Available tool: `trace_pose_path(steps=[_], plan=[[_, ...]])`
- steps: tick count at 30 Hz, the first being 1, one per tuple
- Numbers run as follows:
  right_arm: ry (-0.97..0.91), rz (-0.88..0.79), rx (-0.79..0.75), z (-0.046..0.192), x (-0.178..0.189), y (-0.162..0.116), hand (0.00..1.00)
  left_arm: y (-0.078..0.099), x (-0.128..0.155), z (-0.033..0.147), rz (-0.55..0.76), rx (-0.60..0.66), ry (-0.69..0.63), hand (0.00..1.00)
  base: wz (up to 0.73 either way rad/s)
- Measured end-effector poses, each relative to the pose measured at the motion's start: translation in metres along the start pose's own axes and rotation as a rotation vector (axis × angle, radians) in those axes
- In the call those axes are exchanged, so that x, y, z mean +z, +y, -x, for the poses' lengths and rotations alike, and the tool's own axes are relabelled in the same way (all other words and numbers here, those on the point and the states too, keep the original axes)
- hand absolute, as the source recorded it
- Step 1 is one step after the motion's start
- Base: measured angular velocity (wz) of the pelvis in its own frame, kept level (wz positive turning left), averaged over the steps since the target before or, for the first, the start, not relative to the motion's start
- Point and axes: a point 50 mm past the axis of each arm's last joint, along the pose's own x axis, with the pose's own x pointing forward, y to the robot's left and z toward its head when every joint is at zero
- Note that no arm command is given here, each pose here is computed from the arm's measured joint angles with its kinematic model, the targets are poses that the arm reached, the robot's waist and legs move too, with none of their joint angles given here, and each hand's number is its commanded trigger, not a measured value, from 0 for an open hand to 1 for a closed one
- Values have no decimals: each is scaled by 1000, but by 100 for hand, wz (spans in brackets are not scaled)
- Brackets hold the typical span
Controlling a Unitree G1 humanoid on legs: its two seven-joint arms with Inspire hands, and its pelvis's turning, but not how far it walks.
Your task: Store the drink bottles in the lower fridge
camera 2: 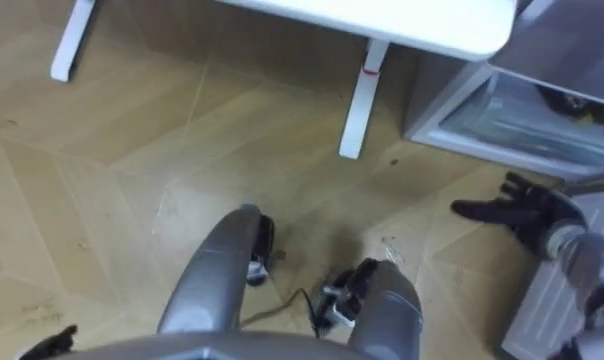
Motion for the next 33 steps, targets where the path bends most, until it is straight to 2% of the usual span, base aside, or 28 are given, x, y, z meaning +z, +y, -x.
trace_pose_path(steps=[6, 9, 12, 21, 30, 33], plan=[[193, -60, 35, 5, -77, 22, 0, -24, 1, -3, -37, -30, -10, 0, -3], [245, -114, 39, 12, -105, 29, 0, -35, -5, -3, -10, -30, 6, 0, -13], [286, -147, 35, 19, -126, 35, 0, -41, -7, -3, -36, -33, 10, 0, -10], [337, -168, 93, 23, -155, 66, 0, -54, -6, -3, -66, 10, -3, 0, -10], [375, -167, 55, 30, -168, 64, 0, -50, -9, -3, 6, 31, 23, 0, -10], [359, -189, 40, 26, -163, 66, 0, -47, -11, -2, 22, 49, 38, 0, -55]])
